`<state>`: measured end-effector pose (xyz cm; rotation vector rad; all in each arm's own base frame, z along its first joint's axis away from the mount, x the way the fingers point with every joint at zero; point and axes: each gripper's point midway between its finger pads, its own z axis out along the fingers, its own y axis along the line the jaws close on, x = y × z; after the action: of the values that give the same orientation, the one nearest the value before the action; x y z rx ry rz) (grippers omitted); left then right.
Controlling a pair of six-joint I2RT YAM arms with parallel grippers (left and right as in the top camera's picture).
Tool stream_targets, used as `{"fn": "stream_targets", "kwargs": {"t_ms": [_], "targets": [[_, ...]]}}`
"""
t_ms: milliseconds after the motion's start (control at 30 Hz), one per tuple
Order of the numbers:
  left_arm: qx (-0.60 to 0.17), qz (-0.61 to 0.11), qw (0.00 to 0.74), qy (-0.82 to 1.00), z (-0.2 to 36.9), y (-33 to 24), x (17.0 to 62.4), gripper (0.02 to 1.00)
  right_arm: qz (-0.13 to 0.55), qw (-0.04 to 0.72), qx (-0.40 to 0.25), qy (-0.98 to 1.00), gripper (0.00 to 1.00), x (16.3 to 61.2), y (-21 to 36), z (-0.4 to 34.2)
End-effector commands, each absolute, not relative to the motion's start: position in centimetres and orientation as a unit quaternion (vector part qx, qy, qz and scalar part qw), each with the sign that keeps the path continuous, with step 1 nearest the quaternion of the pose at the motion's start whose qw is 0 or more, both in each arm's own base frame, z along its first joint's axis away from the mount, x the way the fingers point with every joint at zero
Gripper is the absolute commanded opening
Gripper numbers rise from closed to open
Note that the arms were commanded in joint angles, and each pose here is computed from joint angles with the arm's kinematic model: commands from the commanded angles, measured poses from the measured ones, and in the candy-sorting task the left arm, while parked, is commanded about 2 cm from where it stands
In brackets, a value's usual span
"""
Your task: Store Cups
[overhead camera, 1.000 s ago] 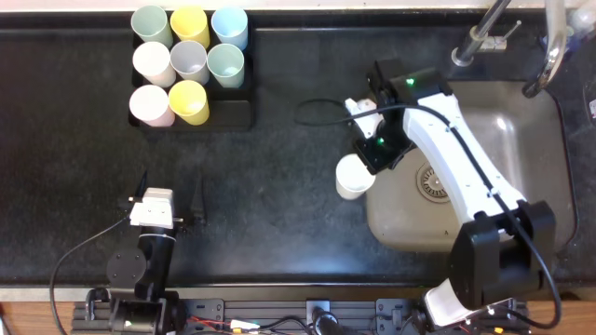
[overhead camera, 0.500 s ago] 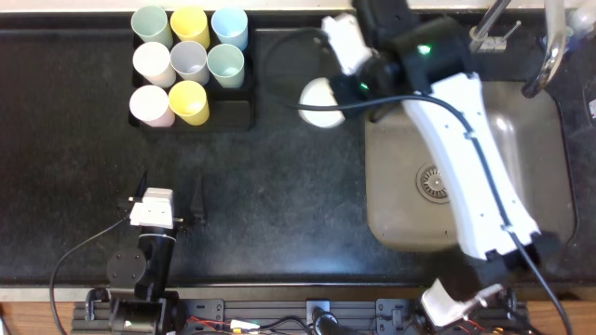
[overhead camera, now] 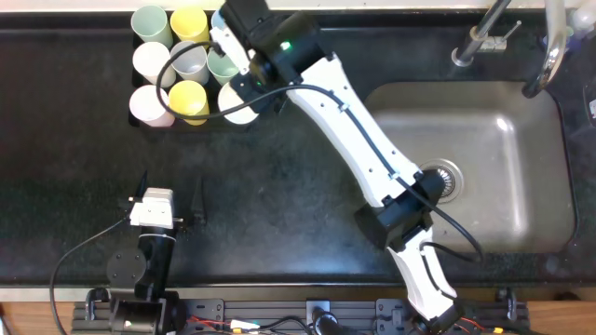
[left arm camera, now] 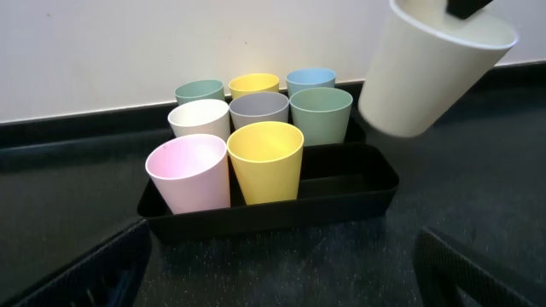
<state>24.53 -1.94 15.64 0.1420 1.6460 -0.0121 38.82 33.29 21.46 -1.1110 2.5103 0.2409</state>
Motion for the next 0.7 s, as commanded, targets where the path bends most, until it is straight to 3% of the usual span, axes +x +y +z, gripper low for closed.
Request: {"fn": "stream_targets", "kwargs": {"t_ms": [33, 267, 700], "targets": [[0.073, -0.005, 0.68, 0.73, 15.8, -2.2, 24.5, 0.998, 0.088, 0.208, -0.397, 0.89, 0.045, 39.6, 35.0, 20.9], [0.073, -0.005, 0.68, 0.73, 15.8, -2.2, 24.5, 0.998, 0.066, 0.228, -0.384, 0.892, 0.042, 41.9, 35.5, 19.1], [0.073, -0.005, 0.68, 0.73, 15.8, -2.2, 24.5, 0.998, 0.06, 0.19, -0.393, 0.898, 0.042, 41.9, 36.4, 14.9]]}}
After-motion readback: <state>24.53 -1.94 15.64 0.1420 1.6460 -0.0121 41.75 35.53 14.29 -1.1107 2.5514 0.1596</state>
